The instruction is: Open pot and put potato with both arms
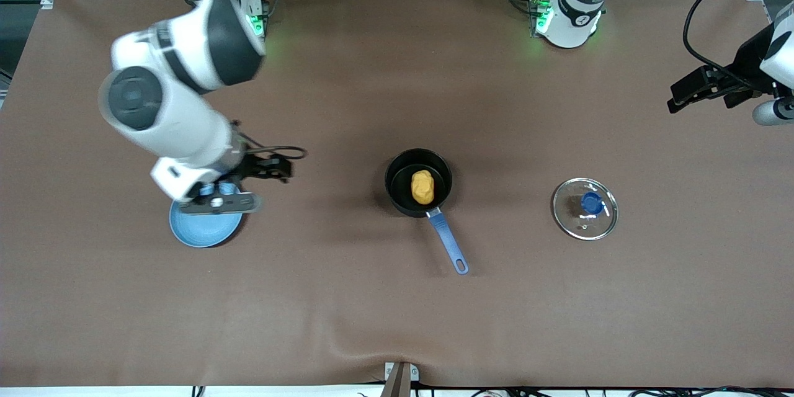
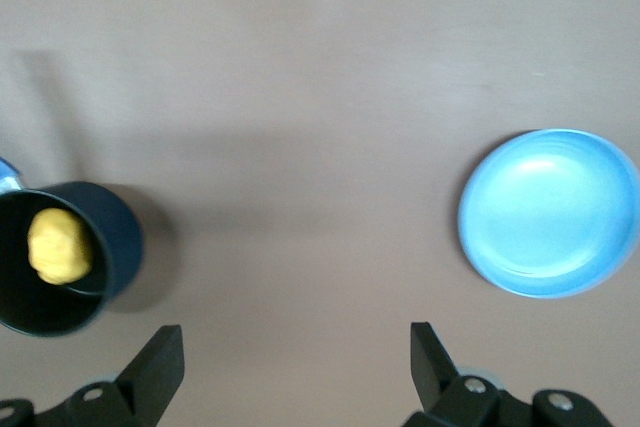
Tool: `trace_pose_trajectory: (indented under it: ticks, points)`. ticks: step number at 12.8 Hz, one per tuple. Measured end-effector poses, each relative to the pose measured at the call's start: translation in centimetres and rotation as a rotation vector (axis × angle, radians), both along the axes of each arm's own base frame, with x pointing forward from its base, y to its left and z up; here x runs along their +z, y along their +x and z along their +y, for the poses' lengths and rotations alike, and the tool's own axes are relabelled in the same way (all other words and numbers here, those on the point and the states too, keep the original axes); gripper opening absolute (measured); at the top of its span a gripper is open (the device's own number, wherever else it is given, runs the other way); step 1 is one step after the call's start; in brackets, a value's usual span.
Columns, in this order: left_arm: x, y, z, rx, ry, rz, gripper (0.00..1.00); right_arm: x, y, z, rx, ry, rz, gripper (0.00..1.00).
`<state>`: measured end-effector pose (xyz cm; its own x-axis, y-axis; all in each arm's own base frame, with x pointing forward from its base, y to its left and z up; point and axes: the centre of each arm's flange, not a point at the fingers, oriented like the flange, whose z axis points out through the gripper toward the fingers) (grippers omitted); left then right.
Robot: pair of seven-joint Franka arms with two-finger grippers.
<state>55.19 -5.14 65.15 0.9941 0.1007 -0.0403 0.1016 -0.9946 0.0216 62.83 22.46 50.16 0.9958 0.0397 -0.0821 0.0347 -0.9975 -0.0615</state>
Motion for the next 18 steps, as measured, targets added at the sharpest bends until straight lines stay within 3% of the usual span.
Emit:
trace_pose_trajectory:
  ticks: [3,5,8,12,15,18]
  points:
    - [-0.1,0.0,0.0,0.000,0.000,0.002,1.00,1.3,0.6,-7.3,-0.002,-0.003,0.049,1.00]
    - [-0.1,0.0,0.0,0.000,0.000,0.002,1.00,2.0,0.8,-11.3,0.014,-0.017,0.057,1.00]
    - [-0.1,0.0,0.0,0.000,0.000,0.002,1.00,4.3,-0.4,-15.2,0.014,-0.064,0.078,1.00]
    - [-0.2,0.0,-0.1,-0.002,0.000,0.003,1.00,8.3,-2.5,-19.2,0.001,-0.066,0.061,1.00]
    - [-0.1,0.0,-0.4,-0.008,0.000,0.002,1.00,9.3,-3.1,-22.8,-0.001,-0.032,0.047,1.00]
    - [-0.1,0.0,-0.5,-0.008,0.000,0.002,1.00,9.8,-3.5,-23.0,0.019,-0.041,0.044,1.00]
